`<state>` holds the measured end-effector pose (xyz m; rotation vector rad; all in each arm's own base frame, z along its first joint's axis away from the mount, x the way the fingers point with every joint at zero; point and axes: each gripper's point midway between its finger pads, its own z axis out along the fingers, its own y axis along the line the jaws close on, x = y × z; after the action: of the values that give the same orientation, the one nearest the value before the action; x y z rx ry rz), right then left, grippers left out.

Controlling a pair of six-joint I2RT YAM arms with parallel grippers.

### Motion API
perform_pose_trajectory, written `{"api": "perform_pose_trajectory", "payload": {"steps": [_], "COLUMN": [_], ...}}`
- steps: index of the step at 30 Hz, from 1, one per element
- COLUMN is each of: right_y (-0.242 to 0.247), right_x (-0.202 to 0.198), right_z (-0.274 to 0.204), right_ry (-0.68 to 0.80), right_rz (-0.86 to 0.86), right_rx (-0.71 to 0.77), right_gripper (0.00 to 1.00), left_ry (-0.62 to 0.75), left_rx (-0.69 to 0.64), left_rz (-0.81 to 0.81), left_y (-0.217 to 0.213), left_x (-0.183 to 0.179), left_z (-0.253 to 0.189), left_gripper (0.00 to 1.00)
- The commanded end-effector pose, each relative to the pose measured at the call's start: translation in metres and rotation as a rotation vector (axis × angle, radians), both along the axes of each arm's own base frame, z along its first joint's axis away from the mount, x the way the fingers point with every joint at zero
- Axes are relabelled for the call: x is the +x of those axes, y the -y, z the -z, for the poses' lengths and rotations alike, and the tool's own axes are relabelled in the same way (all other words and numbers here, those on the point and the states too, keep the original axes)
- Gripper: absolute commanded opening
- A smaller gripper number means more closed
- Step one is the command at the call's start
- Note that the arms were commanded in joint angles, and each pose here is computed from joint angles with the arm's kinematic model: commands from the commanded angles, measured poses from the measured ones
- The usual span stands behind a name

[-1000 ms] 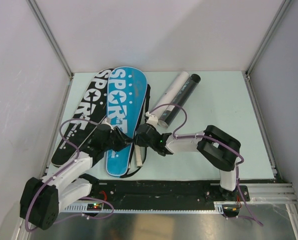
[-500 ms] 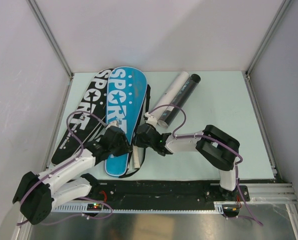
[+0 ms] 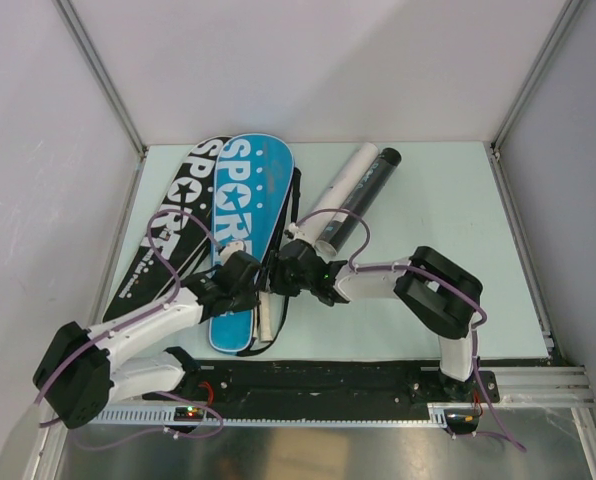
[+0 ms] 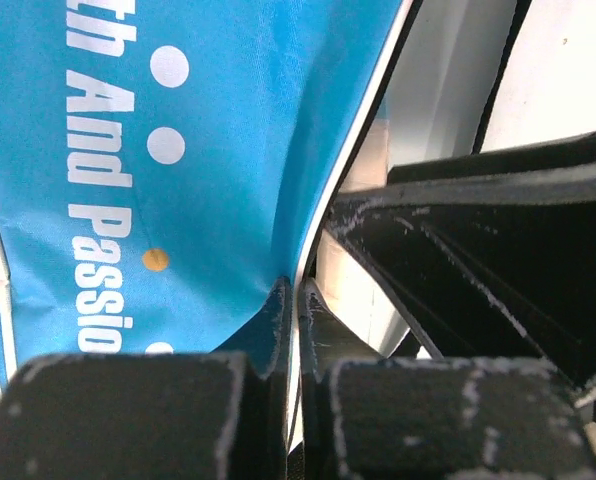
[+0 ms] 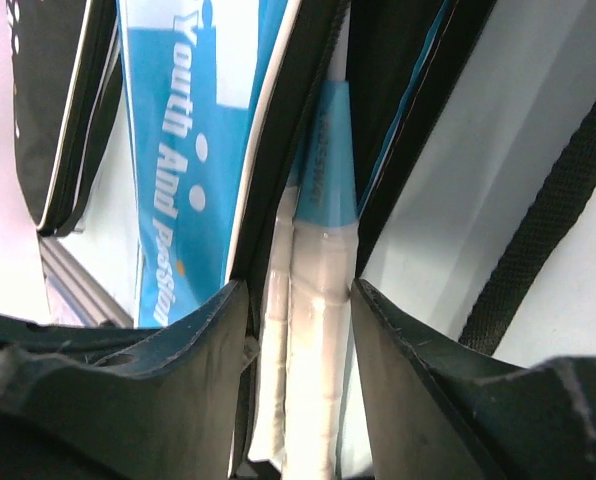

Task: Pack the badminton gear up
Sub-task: Place the racket in the racket bag.

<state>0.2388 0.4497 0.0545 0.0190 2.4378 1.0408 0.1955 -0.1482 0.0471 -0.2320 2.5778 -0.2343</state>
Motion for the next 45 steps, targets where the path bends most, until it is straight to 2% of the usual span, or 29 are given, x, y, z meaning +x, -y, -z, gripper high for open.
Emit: {"api": "perform_pose_trajectory", "payload": {"steps": [1, 7, 11, 14, 19, 26, 37, 42, 45], "right_y": [-0.004, 0.032, 0.048, 0.049, 0.043, 0.019, -0.029, -0.037, -0.033], "right_x": [-0.023, -0.039, -0.045, -0.053, -0.059, -0.063, -0.054, -0.057, -0.059], "right_z": [-0.033, -0.025, -0.020, -0.011, 0.014, 0.031, 0.004, 0.016, 0.029], "right_ry": [-0.033, -0.048, -0.033, -0.033, -0.041, -0.032, 0.067, 0.050, 0.024], "right_rz": [-0.111, -0.131, -0.124, -0.127, -0.098, -0.075, -0.072, -0.050, -0.032], "right_rx": [0.088, 0.035, 0.001, -0.030, -0.075, -0.057, 0.160, 0.191, 0.159], "right_gripper": [0.50, 0.45, 0.32, 0.27, 0.26, 0.27, 0.28, 0.28, 0.29], "left_ry": [0.009, 0.043, 0.052, 0.052, 0.048, 0.040, 0.030, 0.038, 0.047], "left_rx": [-0.008, -0.088, -0.113, -0.125, -0.177, -0.295, -0.417, -0.469, -0.461], "left_rz": [-0.011, -0.027, -0.034, -0.037, -0.037, -0.031, -0.043, -0.068, -0.088], "left_y": [0.000, 0.005, 0.006, 0.007, 0.016, 0.032, 0.043, 0.046, 0.042], "left_x": [-0.003, -0.004, -0.005, -0.005, -0.006, -0.011, -0.019, -0.018, -0.017], "left_z": [-0.008, -0.023, -0.026, -0.027, -0.028, -0.030, -0.028, -0.032, -0.029], "left_gripper": [0.01, 0.00, 0.00, 0.00, 0.00, 0.00, 0.00, 0.00, 0.00]}}
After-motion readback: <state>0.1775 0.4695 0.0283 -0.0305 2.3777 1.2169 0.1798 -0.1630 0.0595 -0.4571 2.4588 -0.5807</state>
